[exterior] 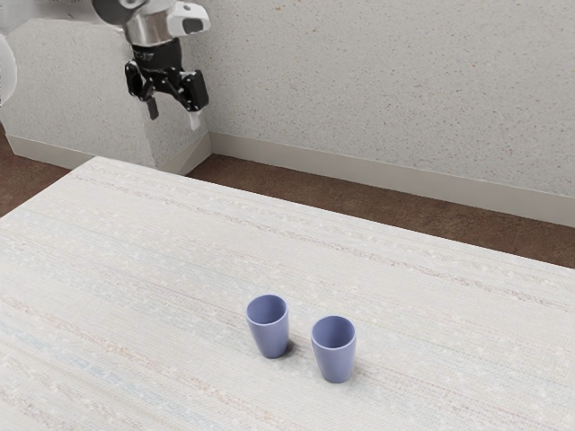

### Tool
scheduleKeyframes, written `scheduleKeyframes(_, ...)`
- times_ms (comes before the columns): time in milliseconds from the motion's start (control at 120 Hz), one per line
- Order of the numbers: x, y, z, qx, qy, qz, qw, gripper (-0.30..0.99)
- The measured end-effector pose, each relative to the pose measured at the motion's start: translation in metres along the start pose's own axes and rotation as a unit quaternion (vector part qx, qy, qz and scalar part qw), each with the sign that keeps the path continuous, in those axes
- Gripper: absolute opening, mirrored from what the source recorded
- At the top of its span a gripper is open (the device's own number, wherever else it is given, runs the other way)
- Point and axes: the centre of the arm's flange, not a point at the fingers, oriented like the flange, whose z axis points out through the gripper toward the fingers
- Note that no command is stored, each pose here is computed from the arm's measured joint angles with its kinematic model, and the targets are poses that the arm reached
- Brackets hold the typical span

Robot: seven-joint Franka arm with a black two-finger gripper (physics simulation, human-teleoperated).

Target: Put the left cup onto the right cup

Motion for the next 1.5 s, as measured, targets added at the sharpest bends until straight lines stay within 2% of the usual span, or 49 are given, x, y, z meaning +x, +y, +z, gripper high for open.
scheduleKeyframes(300, 0.008, 0.027, 0.024, -0.012, -0.010, 0.050, 0.999, 0.68)
scheduleKeyframes(450, 0.011, 0.041, 0.083, -0.020, -0.037, 0.073, 0.996, 0.67)
scheduleKeyframes(583, 0.011, 0.060, 0.132, -0.026, -0.044, 0.093, 0.994, 0.67)
scheduleKeyframes(758, 0.011, 0.076, 0.176, -0.037, -0.037, 0.106, 0.993, 0.67)
scheduleKeyframes(967, 0.012, 0.107, 0.183, -0.055, -0.016, 0.109, 0.992, 0.67)
scheduleKeyframes(1183, -0.002, 0.130, 0.220, -0.068, -0.030, 0.088, 0.993, 0.67)
scheduleKeyframes(1500, -0.018, 0.150, 0.252, -0.077, -0.029, 0.055, 0.995, 0.67)
